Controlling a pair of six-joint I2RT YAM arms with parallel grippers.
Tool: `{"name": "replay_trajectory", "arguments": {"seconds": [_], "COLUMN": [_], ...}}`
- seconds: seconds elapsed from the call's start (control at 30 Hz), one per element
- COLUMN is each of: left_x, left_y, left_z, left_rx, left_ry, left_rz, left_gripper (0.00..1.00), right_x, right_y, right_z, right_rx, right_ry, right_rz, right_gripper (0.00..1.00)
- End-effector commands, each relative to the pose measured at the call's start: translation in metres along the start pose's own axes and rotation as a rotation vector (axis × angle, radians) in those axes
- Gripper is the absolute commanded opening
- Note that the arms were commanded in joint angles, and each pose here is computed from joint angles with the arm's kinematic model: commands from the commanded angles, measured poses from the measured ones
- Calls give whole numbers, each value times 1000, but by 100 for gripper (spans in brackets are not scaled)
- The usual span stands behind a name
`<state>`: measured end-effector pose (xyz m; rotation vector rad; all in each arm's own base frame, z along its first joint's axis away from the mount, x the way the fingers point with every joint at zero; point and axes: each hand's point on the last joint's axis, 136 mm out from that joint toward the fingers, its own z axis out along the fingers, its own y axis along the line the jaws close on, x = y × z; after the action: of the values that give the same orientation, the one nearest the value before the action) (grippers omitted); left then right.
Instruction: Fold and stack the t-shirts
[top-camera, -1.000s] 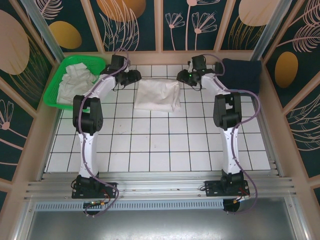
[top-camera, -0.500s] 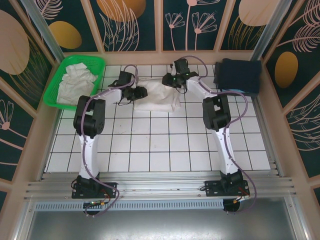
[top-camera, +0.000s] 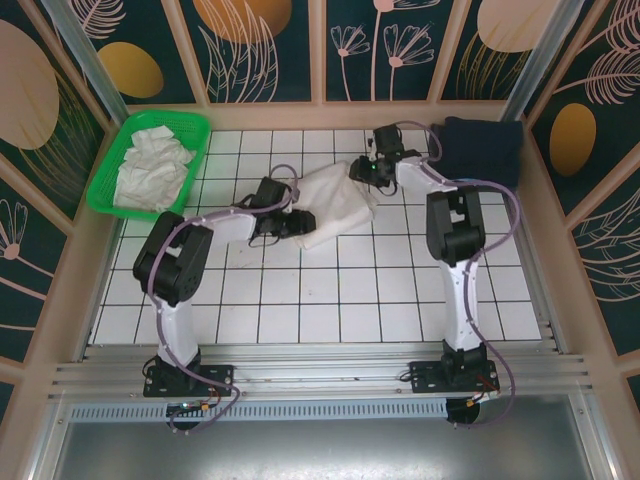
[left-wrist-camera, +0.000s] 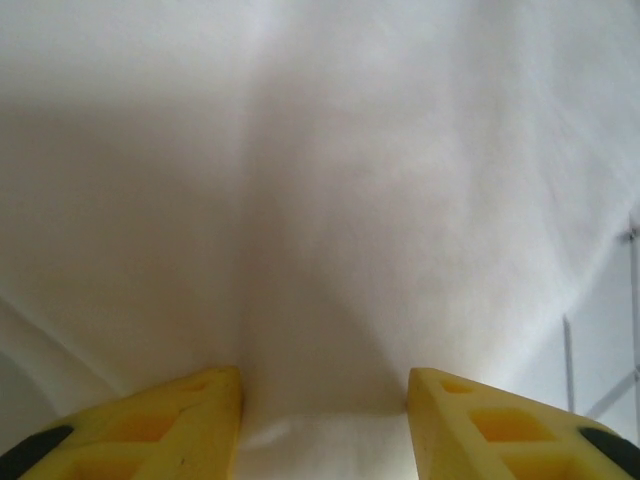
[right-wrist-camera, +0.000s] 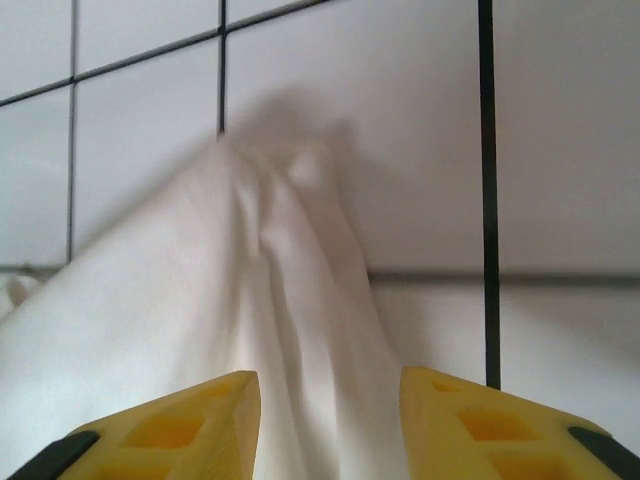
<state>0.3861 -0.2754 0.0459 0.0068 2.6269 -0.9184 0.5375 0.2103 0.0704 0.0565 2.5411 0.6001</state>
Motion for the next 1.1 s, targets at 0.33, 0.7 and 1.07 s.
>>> {"name": "replay_trajectory", "arguments": {"seconds": [0.33, 0.7, 1.07], "left_x": [-115, -137, -47], "left_y": [-10, 58, 7], "left_z": [-22, 57, -5], "left_rx": [-102, -150, 38], "left_ry": [-153, -96, -108], "left_rz": [94, 47, 24], "left_gripper": [57, 48, 43], "right_x": [91, 115, 42], "right_y": [25, -50, -32], "right_z": [-69, -31, -71], "right_rx": [-44, 50, 132], "right_ry": [-95, 9, -125], "right_rz": [26, 142, 57], "right_gripper": [41, 32, 36]}}
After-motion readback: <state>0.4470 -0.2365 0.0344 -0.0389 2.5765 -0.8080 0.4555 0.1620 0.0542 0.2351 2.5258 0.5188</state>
